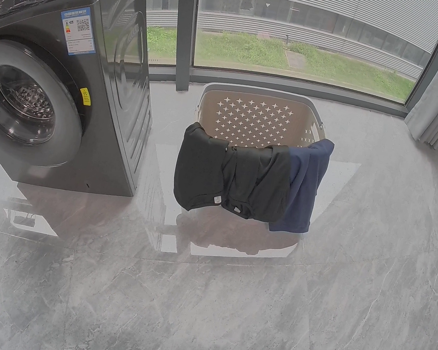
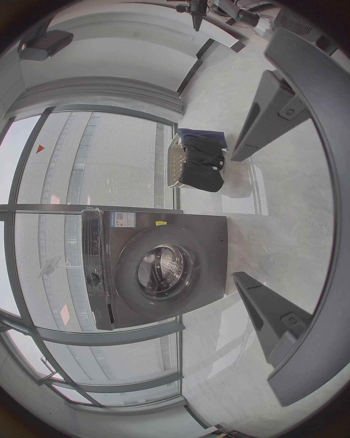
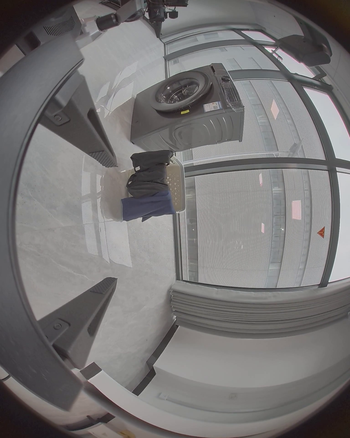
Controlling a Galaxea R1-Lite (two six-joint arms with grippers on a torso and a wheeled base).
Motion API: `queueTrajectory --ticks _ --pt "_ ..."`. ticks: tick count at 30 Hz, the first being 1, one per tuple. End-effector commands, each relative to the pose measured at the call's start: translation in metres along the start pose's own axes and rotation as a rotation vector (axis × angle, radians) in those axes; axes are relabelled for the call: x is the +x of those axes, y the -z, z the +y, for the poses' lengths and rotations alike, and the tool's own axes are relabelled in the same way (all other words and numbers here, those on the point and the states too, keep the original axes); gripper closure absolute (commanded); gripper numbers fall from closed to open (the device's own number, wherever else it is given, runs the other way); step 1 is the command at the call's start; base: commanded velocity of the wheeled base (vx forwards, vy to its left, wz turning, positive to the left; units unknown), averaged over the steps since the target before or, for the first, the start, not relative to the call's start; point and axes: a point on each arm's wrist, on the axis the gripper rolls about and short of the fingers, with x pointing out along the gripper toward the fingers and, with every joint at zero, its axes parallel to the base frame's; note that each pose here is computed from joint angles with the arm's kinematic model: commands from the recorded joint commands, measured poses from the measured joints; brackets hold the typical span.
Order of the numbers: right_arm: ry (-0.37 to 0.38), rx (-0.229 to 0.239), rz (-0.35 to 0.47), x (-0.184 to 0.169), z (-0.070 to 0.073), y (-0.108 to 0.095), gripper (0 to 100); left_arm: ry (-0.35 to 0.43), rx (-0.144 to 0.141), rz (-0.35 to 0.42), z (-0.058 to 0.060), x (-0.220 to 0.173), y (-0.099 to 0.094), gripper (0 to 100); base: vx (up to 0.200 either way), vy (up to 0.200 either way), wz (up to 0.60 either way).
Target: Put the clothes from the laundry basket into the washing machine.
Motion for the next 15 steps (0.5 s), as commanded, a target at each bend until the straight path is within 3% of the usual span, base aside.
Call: queueTrajectory --ticks 1,10,15 --pt "-0.001 0.000 0.003 0.0002 0.0000 0.0052 0 0.000 -0.005 0.004 0.0001 0.0003 0.0047 0 0.200 0.000 0.00" --pt "-0.001 0.000 0.003 0.0002 0.0000 0.0052 0 -0.001 -0.007 0.004 0.0002 0.0003 0.0047 0 0.200 0.000 0.00" --pt "-0.001 0.000 0.003 0.0002 0.0000 0.0052 0 -0.001 -0.005 0.004 0.0002 0.0003 0.0047 0 0.000 0.000 0.00"
